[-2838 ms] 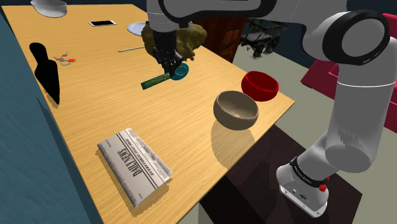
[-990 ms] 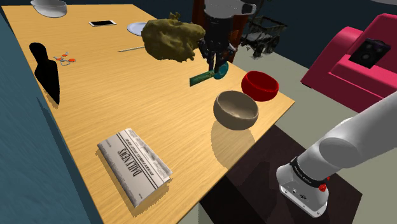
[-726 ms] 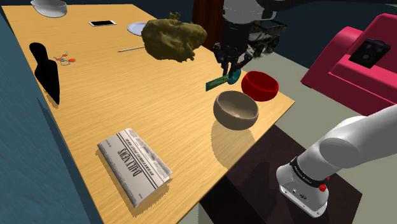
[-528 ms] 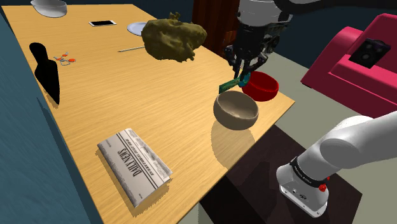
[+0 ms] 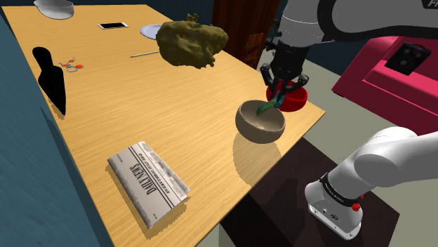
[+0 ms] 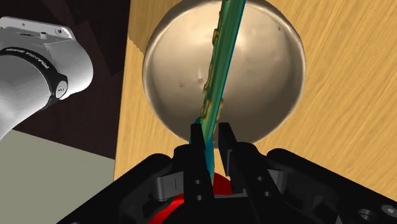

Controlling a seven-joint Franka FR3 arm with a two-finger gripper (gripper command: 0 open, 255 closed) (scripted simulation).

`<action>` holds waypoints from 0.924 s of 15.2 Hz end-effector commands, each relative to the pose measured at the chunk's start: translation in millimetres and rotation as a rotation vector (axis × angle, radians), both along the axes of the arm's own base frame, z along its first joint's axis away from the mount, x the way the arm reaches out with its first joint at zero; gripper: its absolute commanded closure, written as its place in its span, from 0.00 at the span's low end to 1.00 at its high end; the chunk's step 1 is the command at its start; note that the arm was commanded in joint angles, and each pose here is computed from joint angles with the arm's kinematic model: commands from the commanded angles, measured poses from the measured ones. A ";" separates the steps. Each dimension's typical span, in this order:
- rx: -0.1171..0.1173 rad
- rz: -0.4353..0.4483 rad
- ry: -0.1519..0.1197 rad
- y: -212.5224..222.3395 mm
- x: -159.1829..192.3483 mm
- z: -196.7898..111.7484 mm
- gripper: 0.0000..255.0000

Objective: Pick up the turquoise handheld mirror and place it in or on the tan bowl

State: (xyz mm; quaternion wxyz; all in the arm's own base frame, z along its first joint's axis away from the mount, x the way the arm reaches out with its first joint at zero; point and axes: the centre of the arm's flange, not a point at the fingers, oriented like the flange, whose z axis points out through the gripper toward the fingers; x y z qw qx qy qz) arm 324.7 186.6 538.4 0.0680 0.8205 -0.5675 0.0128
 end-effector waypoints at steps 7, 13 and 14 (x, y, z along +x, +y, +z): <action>0.000 0.000 0.000 0.5 0.2 -41.9 1.00; 0.000 0.000 0.000 0.5 0.2 -55.9 1.00; 0.000 0.000 0.000 0.5 0.2 -55.9 1.00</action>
